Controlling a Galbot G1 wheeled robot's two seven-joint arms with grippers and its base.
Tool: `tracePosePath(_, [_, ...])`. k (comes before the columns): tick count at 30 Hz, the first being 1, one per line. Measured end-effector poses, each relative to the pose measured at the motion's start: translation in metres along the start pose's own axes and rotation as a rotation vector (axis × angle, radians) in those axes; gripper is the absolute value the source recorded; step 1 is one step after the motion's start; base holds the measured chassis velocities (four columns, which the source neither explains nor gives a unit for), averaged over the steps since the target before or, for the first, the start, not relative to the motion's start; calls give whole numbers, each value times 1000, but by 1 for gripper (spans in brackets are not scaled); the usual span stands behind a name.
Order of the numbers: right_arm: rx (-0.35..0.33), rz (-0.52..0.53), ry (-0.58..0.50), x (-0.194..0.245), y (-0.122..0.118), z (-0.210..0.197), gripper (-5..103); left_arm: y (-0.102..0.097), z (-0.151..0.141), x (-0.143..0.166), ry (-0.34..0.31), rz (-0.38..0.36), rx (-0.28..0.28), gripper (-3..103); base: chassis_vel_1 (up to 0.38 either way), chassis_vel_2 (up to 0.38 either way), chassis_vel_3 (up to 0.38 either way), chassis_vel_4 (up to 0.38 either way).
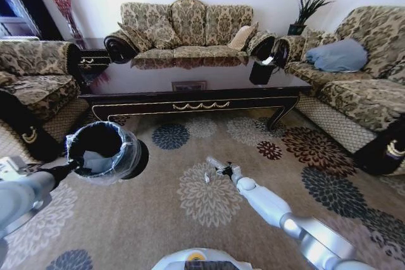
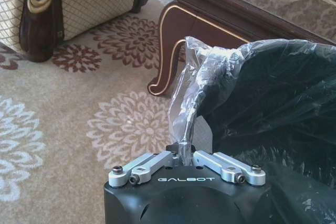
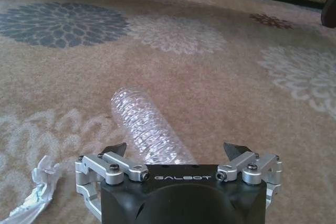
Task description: Move to the front of the table and pick up the trash from the floor, then place it into the trash bin.
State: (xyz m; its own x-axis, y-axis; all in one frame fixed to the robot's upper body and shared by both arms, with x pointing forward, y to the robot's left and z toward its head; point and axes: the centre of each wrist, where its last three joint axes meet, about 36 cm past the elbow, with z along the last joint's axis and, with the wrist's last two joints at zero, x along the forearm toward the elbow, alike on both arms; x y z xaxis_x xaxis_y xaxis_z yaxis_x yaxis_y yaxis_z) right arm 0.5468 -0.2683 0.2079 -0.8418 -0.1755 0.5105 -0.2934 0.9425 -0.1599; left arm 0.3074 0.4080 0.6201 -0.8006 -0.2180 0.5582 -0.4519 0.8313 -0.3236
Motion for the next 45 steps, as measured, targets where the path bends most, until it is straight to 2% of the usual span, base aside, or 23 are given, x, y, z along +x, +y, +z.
tracePosePath(4, [-11, 14, 24, -6, 19, -1, 100, 2, 3, 5, -2, -7, 3, 0, 0, 0, 0, 0])
tracePosePath(8, [-12, 60, 61, -11, 28, -5, 100, 4, 3, 9, -10, -17, 5, 0, 0, 0, 0, 0])
tracePosePath(15, [-11, 127, 124, -14, 33, -7, 100, 5, 3, 12, -15, -18, 5, 0, 0, 0, 0, 0])
tracePosePath(16, [-8, 138, 133, -14, 33, -7, 103, 5, 3, 13, -15, -18, 5, 0, 0, 0, 0, 0])
tracePosePath(18, [-5, 152, 145, -14, 33, -7, 96, 4, 3, 13, -17, -16, 2, 0, 0, 0, 0, 0])
tracePosePath(21, [-1, 161, 155, -14, 33, -8, 91, 3, 3, 13, -18, -13, -2, 0, 0, 0, 0, 0])
tracePosePath(22, [3, 163, 160, -14, 33, -8, 80, 3, 3, 13, -17, -12, -3, 0, 0, 0, 0, 0])
tracePosePath(24, [5, 166, 165, -14, 33, -7, 80, 2, 3, 13, -16, -11, -3, 0, 0, 0, 0, 0])
tracePosePath(27, [13, 174, 174, -14, 33, -7, 64, 2, 4, 14, -15, -10, -3, 0, 0, 0, 0, 0])
tracePosePath(29, [14, 174, 175, -14, 33, -7, 64, 2, 4, 14, -15, -10, -3, 0, 0, 0, 0, 0])
tracePosePath(33, [18, 172, 175, -12, 33, -5, 43, 2, 4, 14, -13, -11, -3, 0, 0, 0, 0, 0])
tracePosePath(34, [18, 172, 175, -12, 33, -5, 43, 2, 4, 14, -13, -11, -3, 0, 0, 0, 0, 0])
tracePosePath(36, [20, 167, 171, -10, 31, -4, 32, 2, 4, 14, -13, -12, -3, 0, 0, 0, 0, 0])
tracePosePath(39, [23, 166, 168, -7, 28, -2, 28, 2, 4, 14, -14, -11, -4, 0, 0, 0, 0, 0])
tracePosePath(42, [27, 166, 158, -2, 20, 2, 19, 2, 4, 14, -14, -11, -4, 0, 0, 0, 0, 0])
tracePosePath(45, [32, 168, 145, 3, 13, 4, 16, 2, 4, 13, -12, -10, -4, 0, 0, 0, 0, 0])
